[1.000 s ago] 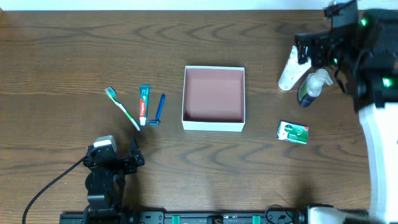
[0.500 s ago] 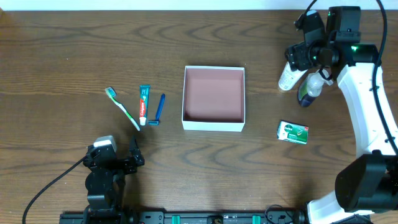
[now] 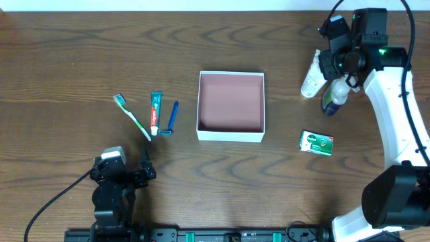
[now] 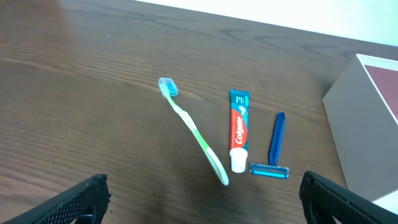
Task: Pack container
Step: 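Reach the right gripper to the white lotion tube and grasp it, then carry the lotion tube into the box and release it upright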
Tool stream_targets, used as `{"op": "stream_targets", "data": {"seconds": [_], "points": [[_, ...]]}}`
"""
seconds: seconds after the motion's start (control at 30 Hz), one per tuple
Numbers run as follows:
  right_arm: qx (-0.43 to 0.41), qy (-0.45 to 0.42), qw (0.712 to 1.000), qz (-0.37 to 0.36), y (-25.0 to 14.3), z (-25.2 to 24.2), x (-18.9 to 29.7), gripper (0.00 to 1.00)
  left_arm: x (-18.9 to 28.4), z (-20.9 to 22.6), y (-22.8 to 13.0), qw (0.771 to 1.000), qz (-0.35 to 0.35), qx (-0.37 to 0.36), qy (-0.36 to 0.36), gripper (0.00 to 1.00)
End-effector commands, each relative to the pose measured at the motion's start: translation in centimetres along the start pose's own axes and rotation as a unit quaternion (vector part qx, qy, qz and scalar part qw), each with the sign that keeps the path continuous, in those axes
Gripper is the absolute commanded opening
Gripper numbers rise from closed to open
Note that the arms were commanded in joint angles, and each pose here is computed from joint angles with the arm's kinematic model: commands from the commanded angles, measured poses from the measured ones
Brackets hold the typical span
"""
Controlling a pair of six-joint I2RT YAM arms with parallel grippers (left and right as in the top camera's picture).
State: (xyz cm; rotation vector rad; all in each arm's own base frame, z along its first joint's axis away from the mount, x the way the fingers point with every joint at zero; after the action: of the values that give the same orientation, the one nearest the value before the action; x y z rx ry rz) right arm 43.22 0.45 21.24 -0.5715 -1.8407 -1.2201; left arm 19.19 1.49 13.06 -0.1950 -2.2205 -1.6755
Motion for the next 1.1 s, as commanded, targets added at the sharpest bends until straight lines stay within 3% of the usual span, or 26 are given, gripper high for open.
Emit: {"op": "stream_targets", "data": {"seconds": [0.0,0.23,0.53,0.93,1.07], "points": [[-0.014,-0.032,0.999,0.006,0.3,-1.1,0.6,0.17,-0.3,0.5,-0.7,1.0,0.006,-0.007,0.012,0.98],[-0.018,-0.036,0.999,-0.006,0.9,-0.9,0.7,0.01,-0.3,0.5,-0.7,1.0,0.006,-0.007,0.012,0.98],[-0.037,-0.037,0.996,-0.07,3.9,1.2,4.1,0.01,-0.3,0.5,-0.7,1.0,0.006,-0.007,0.012,0.98],[-0.079,-0.056,0.981,-0.171,6.4,6.0,14.5,0.01,-0.3,0.5,-0.7,1.0,0.006,-0.007,0.012,0.98],[-0.085,-0.026,0.973,-0.211,6.8,8.2,17.7,0.01,-0.3,0.5,-0.7,1.0,0.006,-0.007,0.012,0.98]]}}
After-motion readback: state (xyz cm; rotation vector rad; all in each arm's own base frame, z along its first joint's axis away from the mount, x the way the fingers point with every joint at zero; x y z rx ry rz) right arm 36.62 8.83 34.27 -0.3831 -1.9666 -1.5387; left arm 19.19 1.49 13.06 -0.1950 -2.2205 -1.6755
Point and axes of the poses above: each gripper's point midway between its finger pads, its own x axis back along the fingers, its own z axis along the line the jaws close on, y = z × x, the point moved 3 cm from there along x, back along the fingers, and after that the axes turned 7 degrees about x, right-handed, at the moved point
